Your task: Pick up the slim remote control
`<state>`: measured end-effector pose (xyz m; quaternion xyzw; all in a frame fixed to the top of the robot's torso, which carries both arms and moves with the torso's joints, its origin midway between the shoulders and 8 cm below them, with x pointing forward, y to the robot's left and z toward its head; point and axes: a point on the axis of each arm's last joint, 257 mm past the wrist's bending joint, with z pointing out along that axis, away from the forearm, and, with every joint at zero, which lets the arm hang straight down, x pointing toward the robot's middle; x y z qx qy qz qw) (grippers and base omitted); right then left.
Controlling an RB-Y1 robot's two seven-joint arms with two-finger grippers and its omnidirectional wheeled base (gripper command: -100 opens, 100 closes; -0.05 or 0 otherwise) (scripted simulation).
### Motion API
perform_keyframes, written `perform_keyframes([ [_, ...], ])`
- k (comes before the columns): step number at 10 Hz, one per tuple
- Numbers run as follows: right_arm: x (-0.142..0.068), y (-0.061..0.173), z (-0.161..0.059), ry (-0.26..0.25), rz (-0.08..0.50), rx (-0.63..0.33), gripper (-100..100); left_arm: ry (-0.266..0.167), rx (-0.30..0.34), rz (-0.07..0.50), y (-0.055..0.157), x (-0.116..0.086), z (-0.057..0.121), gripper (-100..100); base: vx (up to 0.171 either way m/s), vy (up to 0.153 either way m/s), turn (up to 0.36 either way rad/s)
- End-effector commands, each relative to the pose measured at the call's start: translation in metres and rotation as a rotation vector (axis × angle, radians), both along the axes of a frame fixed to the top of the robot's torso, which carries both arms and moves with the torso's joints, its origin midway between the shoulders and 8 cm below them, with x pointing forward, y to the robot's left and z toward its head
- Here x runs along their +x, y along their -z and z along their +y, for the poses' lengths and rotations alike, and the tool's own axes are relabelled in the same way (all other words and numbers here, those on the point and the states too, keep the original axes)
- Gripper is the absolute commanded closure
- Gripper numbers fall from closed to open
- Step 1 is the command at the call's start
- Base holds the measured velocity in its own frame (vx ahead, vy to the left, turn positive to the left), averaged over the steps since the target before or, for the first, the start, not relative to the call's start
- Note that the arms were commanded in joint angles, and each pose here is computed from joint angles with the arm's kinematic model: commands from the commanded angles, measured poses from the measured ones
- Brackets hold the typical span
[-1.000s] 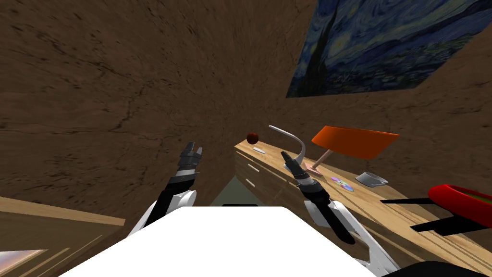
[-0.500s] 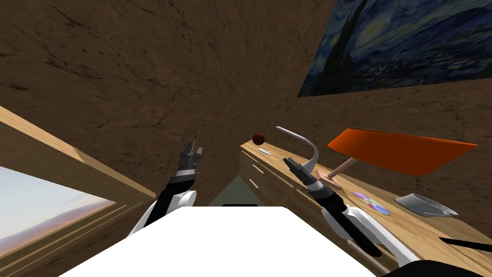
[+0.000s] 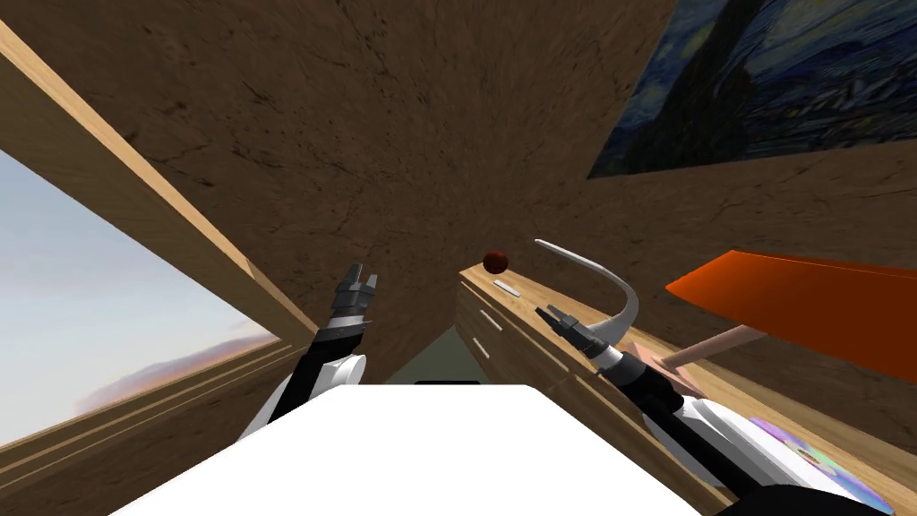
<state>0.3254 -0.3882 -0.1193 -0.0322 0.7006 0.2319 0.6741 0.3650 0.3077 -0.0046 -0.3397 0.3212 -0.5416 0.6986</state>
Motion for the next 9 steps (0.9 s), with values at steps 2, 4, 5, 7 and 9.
perform_keyframes([
  [2,-0.006,0.021,-0.027,0.009,0.081,-0.079,-100,0.0,0.0,0.0,0.0,0.0,0.0,0,0.024,0.004,0.208],
  [4,-0.015,0.038,-0.049,0.018,0.151,-0.138,-100,0.0,0.0,0.0,0.0,0.0,0.0,0,0.035,0.005,0.247],
  [5,-0.024,0.05,-0.063,0.01,0.213,-0.196,-100,0.0,0.0,0.0,0.0,0.0,0.0,0,0.053,0.005,0.276],
  [7,-0.037,0.066,-0.085,0.018,0.288,-0.248,-100,0.0,0.0,0.0,0.0,0.0,0.0,0,0.054,0.007,0.255],
  [9,-0.053,0.083,-0.112,0.033,0.373,-0.296,-100,0.0,0.0,0.0,0.0,0.0,0.0,0,0.053,0.005,0.257],
])
